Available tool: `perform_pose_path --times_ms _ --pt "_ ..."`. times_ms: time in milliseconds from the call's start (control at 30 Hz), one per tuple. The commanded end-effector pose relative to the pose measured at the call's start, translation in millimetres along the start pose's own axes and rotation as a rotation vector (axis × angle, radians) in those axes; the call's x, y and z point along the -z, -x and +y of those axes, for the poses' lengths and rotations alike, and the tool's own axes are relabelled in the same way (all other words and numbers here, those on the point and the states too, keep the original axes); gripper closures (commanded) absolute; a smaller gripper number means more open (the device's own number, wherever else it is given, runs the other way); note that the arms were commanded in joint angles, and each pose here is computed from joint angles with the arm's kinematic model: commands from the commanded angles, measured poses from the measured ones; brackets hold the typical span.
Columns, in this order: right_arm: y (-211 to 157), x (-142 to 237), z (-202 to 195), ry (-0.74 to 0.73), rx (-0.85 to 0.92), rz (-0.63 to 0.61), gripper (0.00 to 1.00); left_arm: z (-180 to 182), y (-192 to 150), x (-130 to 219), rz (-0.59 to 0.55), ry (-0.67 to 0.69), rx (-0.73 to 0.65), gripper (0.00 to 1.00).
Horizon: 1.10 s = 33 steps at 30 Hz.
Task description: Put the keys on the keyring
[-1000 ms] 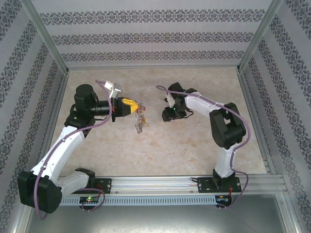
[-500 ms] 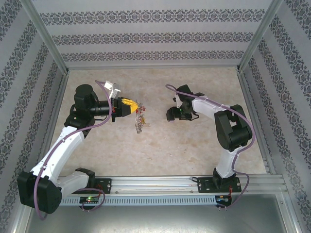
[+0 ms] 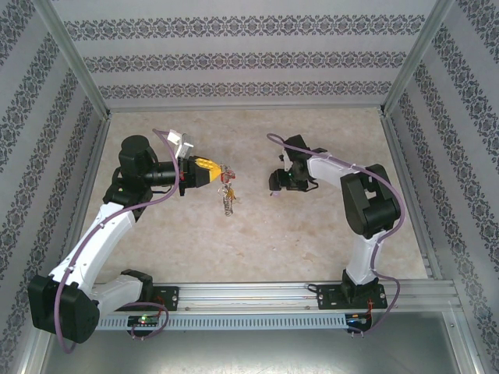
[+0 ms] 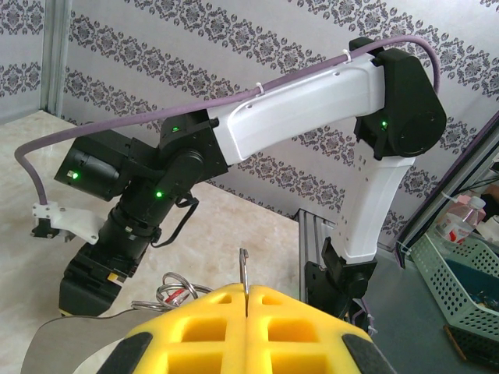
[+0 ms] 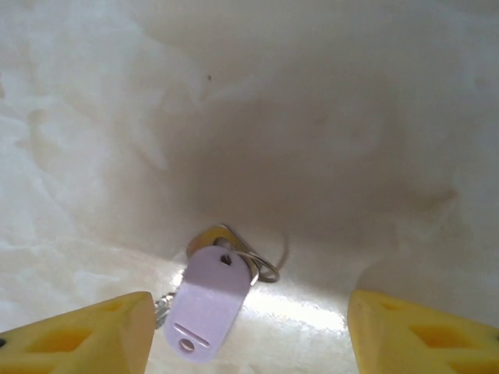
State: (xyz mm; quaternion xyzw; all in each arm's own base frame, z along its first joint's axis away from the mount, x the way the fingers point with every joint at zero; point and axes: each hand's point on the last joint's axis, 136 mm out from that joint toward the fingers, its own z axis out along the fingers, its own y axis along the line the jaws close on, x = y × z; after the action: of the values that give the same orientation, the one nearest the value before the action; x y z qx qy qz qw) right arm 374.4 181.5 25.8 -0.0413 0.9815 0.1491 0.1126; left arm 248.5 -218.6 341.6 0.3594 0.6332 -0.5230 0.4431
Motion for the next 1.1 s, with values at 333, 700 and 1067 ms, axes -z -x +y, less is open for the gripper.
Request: perform_pose_path --times_ms 333,700,1067 --pt "-14 -19 33 -0.021 0.089 0.070 0.38 -12 12 5 -0.030 -0.023 -0.083 1.00" --pt "-26 -24 65 0.043 0.078 0.067 0.42 -10 11 5 -0.028 -0.019 -0.079 1.00" --pt "-40 -26 95 0.116 0.071 0.080 0.42 -8 10 4 -0.026 -0.016 -0.074 1.00"
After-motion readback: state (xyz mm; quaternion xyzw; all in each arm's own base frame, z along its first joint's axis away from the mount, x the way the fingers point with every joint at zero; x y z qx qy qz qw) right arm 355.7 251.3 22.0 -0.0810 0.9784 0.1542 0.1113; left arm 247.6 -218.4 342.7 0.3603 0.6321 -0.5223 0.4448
